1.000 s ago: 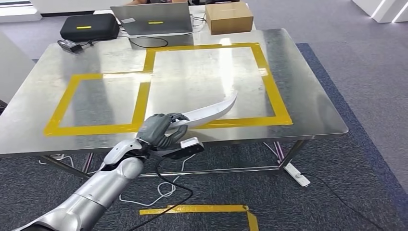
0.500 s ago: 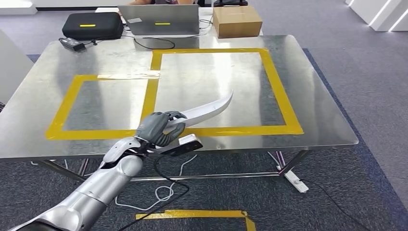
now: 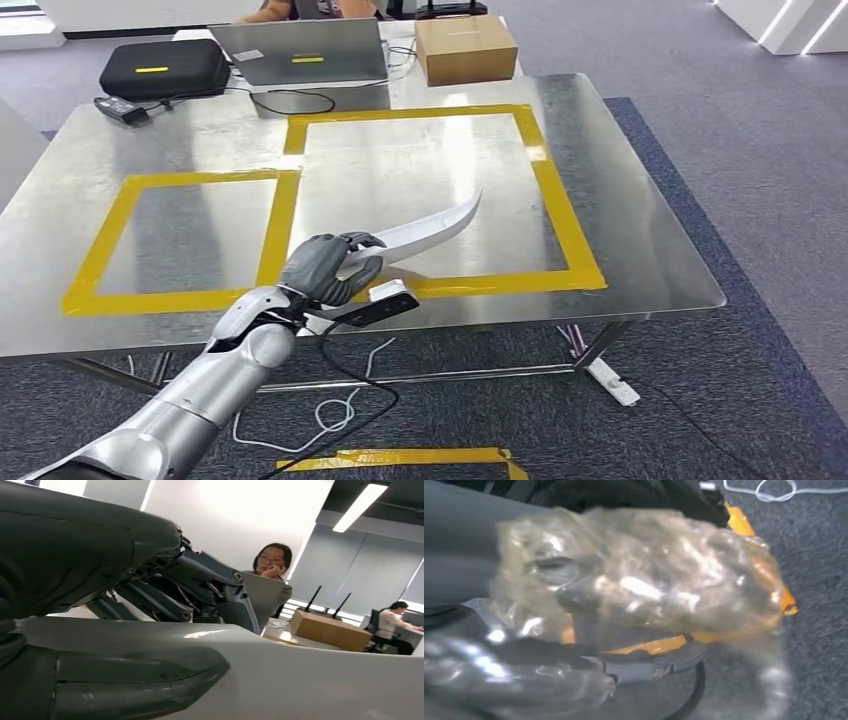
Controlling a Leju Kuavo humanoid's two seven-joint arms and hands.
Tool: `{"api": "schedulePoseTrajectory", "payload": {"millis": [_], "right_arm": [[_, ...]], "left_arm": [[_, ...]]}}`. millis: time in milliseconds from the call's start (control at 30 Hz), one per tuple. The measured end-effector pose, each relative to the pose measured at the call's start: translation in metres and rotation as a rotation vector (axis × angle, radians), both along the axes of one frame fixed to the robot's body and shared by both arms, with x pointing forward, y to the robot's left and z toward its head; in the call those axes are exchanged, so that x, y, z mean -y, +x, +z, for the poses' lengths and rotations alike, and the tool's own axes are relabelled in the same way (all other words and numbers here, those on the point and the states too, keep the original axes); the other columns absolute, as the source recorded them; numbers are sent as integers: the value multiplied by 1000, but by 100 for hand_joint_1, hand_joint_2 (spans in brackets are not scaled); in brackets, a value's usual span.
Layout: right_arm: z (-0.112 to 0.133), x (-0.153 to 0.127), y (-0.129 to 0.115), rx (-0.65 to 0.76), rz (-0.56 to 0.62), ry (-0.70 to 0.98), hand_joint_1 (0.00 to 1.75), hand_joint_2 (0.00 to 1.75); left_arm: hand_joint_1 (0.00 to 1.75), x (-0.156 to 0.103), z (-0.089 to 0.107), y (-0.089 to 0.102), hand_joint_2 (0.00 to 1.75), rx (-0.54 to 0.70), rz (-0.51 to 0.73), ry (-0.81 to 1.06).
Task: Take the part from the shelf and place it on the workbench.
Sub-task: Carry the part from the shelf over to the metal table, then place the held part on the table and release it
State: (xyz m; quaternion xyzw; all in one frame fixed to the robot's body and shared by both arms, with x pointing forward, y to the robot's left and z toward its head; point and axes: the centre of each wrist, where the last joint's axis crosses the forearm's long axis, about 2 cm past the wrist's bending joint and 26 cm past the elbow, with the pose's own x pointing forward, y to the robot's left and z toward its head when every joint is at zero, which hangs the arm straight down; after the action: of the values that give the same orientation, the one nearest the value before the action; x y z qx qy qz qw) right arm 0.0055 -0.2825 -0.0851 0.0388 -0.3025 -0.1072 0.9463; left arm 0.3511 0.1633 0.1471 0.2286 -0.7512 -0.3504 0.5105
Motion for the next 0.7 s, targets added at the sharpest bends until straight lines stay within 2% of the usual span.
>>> {"api": "schedulePoseTrajectory", "payload": {"millis": [700], "right_arm": [[-1, 1, -2, -20, 30, -20, 0, 0]], "left_arm": [[175, -13, -12, 4, 175, -29, 89, -17]]}}
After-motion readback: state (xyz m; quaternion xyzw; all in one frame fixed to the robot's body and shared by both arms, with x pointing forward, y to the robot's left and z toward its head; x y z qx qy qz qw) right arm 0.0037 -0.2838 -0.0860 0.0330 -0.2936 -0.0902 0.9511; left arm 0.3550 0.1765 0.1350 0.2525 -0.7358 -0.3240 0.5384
